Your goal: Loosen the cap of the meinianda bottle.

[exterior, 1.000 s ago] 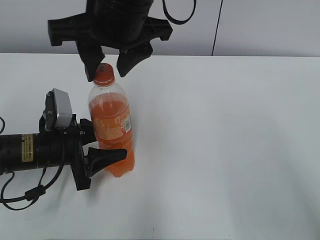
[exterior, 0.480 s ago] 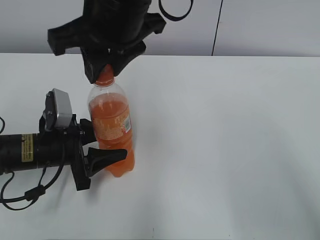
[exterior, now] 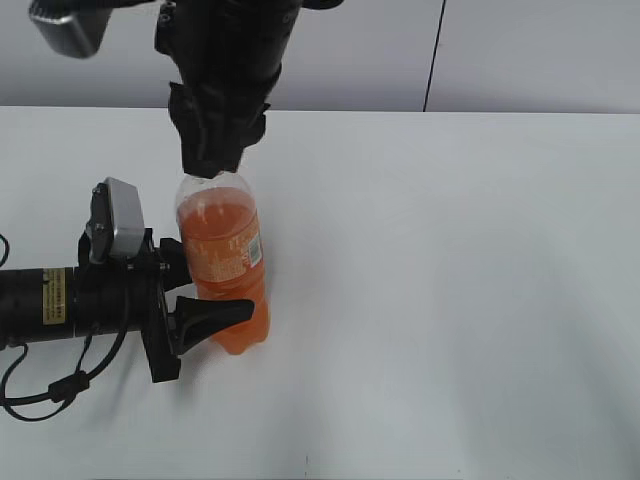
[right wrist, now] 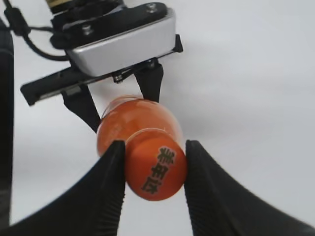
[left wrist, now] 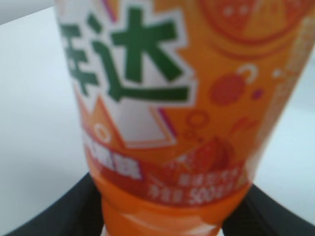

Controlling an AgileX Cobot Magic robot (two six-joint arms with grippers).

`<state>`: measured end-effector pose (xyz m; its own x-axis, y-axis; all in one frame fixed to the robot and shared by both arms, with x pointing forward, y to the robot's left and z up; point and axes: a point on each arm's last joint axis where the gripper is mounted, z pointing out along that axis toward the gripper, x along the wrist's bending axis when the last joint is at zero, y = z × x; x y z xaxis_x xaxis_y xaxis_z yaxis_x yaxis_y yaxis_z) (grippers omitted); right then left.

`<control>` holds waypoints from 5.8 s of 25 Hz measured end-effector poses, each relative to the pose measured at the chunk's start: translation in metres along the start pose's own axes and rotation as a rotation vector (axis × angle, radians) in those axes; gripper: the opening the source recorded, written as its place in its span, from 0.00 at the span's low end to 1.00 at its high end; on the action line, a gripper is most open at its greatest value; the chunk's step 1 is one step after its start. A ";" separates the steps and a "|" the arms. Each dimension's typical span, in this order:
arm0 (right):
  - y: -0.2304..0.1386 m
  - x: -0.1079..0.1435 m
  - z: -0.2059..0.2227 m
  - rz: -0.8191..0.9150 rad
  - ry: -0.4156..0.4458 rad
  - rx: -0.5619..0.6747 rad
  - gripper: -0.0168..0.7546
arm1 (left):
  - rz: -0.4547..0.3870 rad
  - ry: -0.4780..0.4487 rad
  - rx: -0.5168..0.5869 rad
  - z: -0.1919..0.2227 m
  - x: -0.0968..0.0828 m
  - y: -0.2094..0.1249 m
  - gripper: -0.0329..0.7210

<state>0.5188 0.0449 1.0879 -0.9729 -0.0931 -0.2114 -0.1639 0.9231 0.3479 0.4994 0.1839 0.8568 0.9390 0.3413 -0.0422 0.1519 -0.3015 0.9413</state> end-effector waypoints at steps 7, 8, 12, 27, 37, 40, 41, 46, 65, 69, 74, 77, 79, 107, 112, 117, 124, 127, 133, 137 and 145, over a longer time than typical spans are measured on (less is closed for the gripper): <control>0.000 0.001 0.000 -0.339 0.005 -0.001 0.38 | 0.003 -0.001 0.001 0.000 0.000 0.000 0.58; 0.000 0.001 0.000 -0.346 0.005 -0.001 0.38 | 0.003 -0.001 0.001 0.000 0.000 0.000 0.58; 0.000 0.000 -0.001 -0.356 0.004 -0.001 0.38 | 0.003 -0.001 0.001 0.000 0.000 0.000 0.58; 0.003 0.002 -0.023 -0.164 -0.039 -0.042 0.77 | -0.005 0.001 0.002 0.000 0.000 0.000 0.58; 0.005 0.003 -0.046 0.749 -0.049 -0.100 0.77 | -0.005 0.001 0.002 0.000 0.000 0.000 0.58; 0.004 0.003 -0.046 1.024 -0.037 -0.107 0.77 | -0.005 0.001 0.002 0.000 0.000 0.000 0.58; 0.004 0.003 -0.046 1.074 -0.034 -0.109 0.76 | -0.005 0.001 0.002 0.000 0.000 0.000 0.58; 0.004 0.002 -0.044 1.139 -0.041 -0.103 0.68 | -0.005 0.001 0.002 0.000 0.000 0.000 0.58; -0.004 0.002 -0.009 1.151 -0.032 -0.002 0.67 | -0.005 0.001 0.002 0.000 0.000 0.000 0.58; -0.003 0.003 -0.009 1.158 -0.012 -0.008 0.67 | -0.005 0.001 0.002 0.000 0.000 0.000 0.58; -0.002 0.003 -0.009 1.158 -0.011 -0.008 0.59 | -0.005 0.001 0.002 0.000 0.000 0.000 0.58; -0.003 0.003 -0.009 1.157 -0.014 -0.007 0.55 | -0.005 0.001 0.002 0.000 0.000 0.000 0.58; -0.003 0.003 -0.009 1.157 -0.014 -0.007 0.53 | -0.005 0.001 0.002 0.000 0.000 0.000 0.58; -0.002 0.004 -0.009 1.129 -0.003 -0.011 0.53 | -0.005 0.001 0.002 0.000 0.000 0.000 0.58; -0.002 0.004 -0.009 1.127 -0.002 -0.011 0.40 | -0.005 0.001 0.002 0.000 0.000 0.000 0.58; -0.002 0.003 -0.009 1.107 -0.003 -0.010 0.37 | -0.005 0.001 0.002 0.000 0.000 0.000 0.58; -0.002 0.003 -0.009 0.702 -0.006 -0.009 0.37 | -0.005 0.001 0.002 0.000 0.000 0.000 0.58; -0.002 0.003 -0.009 0.399 -0.009 -0.007 0.36 | -0.004 0.000 0.002 0.000 0.000 0.000 0.58; -0.002 0.002 -0.011 -0.145 -0.030 -0.002 0.30 | -0.007 0.002 0.002 0.000 0.000 0.000 0.58; -0.002 0.002 -0.011 -0.273 -0.031 0.001 0.30 | -0.007 0.002 0.002 0.000 0.000 0.000 0.58; -0.002 0.002 -0.011 -0.283 -0.031 0.000 0.31 | -0.007 0.002 0.003 0.000 0.000 0.000 0.58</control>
<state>0.5158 0.0389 1.0965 -0.8830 -0.3361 -0.3276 -0.4285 0.8621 0.2706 0.4995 0.1840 0.8566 0.9372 0.3455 -0.0484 0.1597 -0.3015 0.9400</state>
